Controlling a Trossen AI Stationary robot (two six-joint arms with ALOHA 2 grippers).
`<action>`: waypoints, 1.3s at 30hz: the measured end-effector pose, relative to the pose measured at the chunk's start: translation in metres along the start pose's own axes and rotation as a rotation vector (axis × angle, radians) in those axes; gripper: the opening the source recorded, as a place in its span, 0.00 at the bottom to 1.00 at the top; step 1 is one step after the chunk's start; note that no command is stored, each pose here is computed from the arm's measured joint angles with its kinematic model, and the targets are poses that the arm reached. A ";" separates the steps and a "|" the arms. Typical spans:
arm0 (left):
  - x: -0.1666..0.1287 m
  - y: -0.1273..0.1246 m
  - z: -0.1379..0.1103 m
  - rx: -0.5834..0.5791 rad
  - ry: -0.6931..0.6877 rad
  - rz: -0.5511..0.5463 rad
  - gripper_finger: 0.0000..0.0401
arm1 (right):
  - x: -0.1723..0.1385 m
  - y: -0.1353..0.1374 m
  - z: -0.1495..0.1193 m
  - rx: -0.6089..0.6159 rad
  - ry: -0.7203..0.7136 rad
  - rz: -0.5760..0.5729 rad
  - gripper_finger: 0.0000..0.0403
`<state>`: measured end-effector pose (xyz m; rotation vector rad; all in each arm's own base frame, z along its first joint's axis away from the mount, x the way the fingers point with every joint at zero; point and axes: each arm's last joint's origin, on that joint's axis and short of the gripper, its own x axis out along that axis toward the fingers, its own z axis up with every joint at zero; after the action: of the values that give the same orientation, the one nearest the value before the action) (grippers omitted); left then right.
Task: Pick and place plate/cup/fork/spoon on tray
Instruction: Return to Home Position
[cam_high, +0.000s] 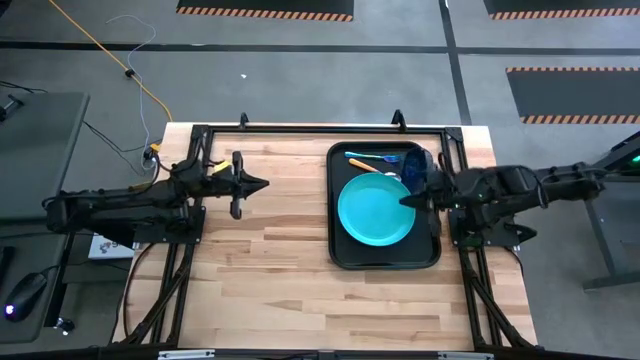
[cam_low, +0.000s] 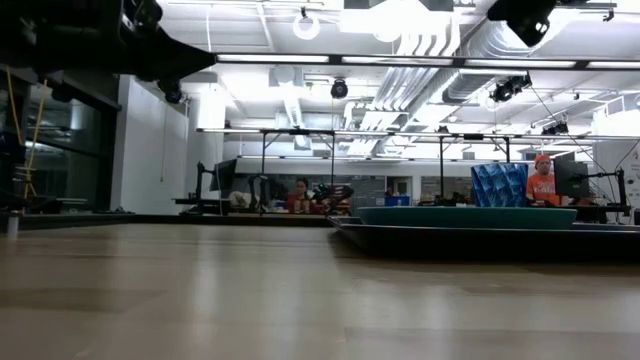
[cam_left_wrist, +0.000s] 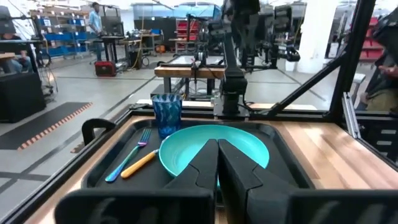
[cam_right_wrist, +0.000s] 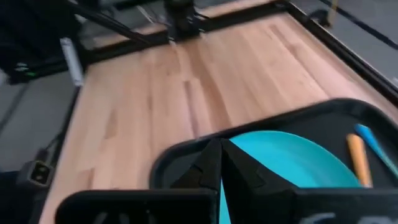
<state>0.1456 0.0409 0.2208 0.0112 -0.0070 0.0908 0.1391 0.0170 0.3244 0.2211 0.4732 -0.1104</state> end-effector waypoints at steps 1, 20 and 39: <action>-0.001 0.000 -0.002 -0.004 -0.006 0.000 0.00 | 0.001 0.001 -0.007 -0.004 -0.022 0.020 0.00; -0.005 -0.002 -0.022 -0.025 0.040 -0.001 0.00 | -0.012 -0.020 -0.073 0.145 -0.197 0.084 0.00; -0.022 -0.022 -0.062 -0.084 0.111 -0.056 0.00 | -0.014 -0.021 -0.074 0.186 -0.194 0.098 0.00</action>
<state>0.1257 0.0176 0.1587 -0.0772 0.1000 0.0353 0.0910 0.0146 0.2629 0.4119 0.2583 -0.0796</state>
